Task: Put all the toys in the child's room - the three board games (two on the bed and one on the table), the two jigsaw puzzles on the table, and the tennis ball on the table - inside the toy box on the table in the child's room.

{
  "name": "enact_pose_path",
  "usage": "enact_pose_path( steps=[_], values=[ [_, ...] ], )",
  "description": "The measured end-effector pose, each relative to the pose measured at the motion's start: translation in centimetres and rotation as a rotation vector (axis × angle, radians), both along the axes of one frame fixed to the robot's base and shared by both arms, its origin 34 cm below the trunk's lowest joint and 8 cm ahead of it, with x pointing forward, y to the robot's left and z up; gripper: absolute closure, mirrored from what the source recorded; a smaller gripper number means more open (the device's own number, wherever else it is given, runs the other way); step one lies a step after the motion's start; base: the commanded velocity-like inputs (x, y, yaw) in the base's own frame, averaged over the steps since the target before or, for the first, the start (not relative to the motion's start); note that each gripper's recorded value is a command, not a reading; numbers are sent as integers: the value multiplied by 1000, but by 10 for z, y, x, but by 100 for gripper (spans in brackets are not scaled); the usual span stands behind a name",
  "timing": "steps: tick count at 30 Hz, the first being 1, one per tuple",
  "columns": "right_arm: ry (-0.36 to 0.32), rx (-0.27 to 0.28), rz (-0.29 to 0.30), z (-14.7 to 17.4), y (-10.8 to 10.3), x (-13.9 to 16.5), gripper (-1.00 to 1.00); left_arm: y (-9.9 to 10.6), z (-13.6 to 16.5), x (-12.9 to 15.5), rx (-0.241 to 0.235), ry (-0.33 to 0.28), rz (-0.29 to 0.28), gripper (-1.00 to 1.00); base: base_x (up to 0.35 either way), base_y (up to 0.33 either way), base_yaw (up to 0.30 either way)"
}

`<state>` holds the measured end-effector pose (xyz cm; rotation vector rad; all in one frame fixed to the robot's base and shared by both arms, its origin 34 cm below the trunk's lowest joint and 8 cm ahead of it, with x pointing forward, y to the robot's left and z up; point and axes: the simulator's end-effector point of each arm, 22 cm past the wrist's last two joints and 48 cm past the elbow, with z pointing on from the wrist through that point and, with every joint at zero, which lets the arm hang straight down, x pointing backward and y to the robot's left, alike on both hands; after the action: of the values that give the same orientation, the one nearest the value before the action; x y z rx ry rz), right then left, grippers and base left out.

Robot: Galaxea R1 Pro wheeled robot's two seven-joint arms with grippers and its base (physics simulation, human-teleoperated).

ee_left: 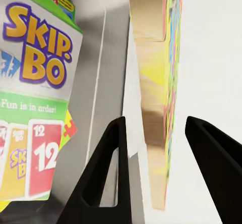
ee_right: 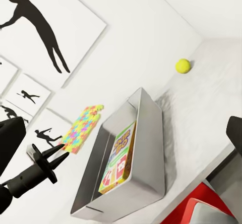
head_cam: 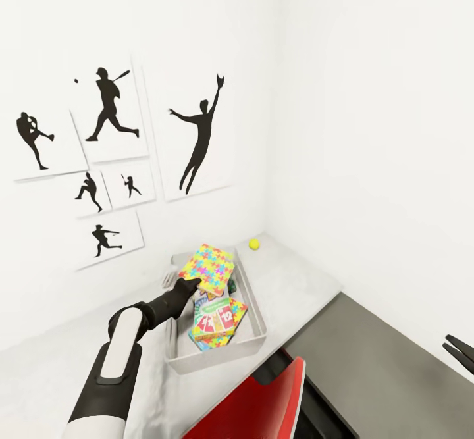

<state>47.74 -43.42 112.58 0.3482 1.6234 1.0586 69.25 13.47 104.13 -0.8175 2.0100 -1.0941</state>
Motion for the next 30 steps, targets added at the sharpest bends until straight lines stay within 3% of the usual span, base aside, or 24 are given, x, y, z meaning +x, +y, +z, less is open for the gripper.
enact_pose_path(
  steps=[8, 30],
  values=[
    [2, 3, 10, -2, 1, 1, -100, 5, -12, 2, -4, 36, 35, 100, 0, 0, 0],
    [26, 10, 16, -12, 2, 4, -100, 4, -36, 2, -5, 81, 34, 100, 0, 0, 0]
  ],
)
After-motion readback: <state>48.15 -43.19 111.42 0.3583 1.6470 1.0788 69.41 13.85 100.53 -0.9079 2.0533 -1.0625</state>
